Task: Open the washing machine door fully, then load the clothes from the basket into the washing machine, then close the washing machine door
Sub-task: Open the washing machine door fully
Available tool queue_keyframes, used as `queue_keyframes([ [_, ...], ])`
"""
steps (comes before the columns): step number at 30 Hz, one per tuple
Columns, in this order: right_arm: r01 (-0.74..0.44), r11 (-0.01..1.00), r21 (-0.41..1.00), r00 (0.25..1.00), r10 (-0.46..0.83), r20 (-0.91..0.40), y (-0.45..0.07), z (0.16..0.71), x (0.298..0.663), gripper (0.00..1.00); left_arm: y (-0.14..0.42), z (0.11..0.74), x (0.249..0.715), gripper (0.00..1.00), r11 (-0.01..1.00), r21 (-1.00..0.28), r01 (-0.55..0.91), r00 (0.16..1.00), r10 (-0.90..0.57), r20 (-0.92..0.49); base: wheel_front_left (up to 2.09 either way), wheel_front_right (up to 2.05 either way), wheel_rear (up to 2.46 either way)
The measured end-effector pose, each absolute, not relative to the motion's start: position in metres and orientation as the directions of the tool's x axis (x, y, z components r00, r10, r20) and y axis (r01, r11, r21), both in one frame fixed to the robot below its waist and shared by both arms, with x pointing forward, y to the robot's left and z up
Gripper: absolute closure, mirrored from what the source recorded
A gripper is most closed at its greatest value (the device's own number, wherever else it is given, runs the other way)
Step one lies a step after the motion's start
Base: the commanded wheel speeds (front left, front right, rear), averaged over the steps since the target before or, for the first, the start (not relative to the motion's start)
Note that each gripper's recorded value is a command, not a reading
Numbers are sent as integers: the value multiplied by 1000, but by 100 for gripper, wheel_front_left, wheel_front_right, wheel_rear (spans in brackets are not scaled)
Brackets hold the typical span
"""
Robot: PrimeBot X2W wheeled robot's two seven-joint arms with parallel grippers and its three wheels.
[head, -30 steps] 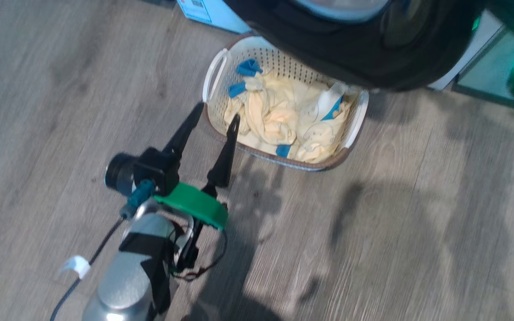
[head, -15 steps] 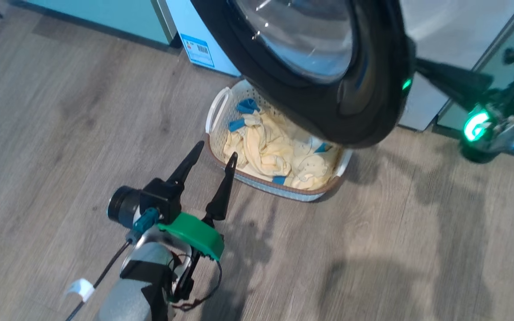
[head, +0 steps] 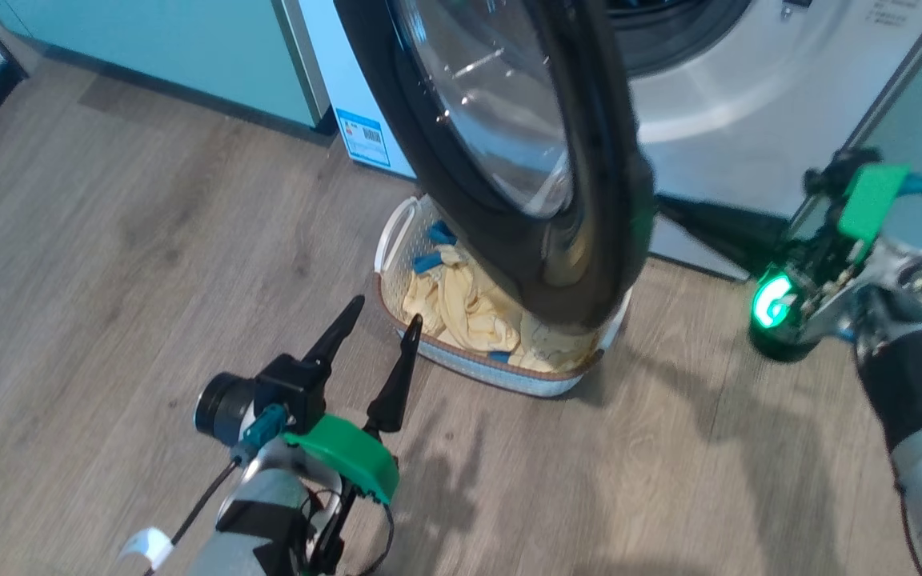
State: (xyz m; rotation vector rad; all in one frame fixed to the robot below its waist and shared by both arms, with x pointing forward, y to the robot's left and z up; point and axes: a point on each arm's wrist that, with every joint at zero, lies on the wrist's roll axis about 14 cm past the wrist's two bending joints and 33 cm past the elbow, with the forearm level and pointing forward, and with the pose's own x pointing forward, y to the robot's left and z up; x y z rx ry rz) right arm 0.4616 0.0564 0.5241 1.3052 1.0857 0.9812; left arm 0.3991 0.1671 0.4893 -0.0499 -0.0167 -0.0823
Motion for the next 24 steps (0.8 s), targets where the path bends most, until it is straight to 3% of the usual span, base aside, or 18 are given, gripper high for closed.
queue_keyframes([
  [9,57,26,998,161,986,-35,80,523,422,100,170,494,386,0,996,-51,70,997,-68,30,0,0,0],
  [24,64,-3,998,116,993,-5,103,531,403,100,172,496,382,0,997,-44,69,997,-68,35,0,0,0],
])
